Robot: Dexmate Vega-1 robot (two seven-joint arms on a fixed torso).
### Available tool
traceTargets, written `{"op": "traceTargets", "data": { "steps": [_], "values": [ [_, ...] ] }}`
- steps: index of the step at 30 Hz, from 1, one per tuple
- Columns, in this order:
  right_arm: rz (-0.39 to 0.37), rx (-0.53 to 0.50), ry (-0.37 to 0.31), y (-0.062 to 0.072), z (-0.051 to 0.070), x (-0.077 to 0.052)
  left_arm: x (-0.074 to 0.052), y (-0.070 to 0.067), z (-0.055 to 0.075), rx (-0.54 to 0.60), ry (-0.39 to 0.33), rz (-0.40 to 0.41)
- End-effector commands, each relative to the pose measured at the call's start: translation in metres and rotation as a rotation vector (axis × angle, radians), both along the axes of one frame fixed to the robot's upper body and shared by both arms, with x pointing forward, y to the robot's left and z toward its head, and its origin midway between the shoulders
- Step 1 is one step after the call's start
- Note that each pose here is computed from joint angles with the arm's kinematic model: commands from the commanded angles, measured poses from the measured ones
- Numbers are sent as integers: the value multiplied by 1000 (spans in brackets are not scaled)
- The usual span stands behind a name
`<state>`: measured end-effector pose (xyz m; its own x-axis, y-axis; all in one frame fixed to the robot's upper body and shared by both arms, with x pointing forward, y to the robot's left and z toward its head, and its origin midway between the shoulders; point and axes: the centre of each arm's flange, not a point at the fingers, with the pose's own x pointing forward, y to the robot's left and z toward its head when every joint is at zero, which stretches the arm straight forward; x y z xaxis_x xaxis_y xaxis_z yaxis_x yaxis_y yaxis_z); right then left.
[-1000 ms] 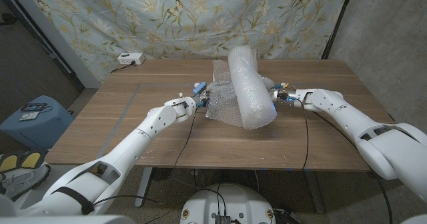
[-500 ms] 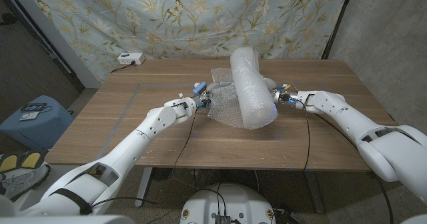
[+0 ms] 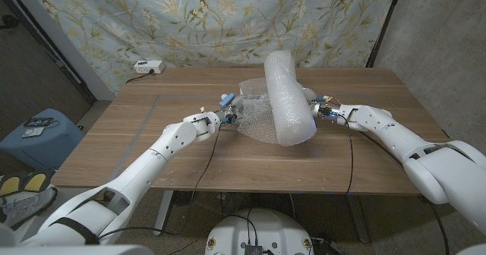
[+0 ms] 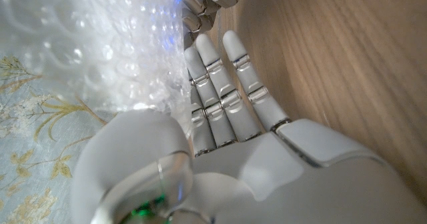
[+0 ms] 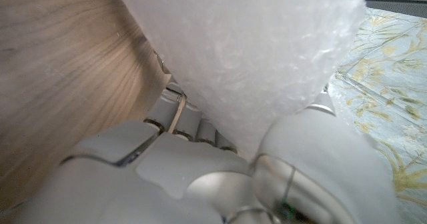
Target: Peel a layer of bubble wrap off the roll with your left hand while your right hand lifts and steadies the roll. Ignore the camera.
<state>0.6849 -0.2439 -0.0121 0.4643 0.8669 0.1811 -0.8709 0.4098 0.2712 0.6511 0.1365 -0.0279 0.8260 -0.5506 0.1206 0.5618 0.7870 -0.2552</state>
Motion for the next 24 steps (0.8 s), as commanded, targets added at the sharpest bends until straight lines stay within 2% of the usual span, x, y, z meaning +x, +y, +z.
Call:
{"op": "traceTargets", "data": {
  "steps": [1, 18, 24],
  "values": [
    [20, 6, -22, 1, -1, 4, 1, 8, 1, 16, 5, 16],
    [27, 7, -5, 1, -4, 8, 5, 8, 9, 19, -6, 31],
    [32, 5, -9, 0, -3, 9, 5, 12, 10, 14, -5, 33]
  ]
}}
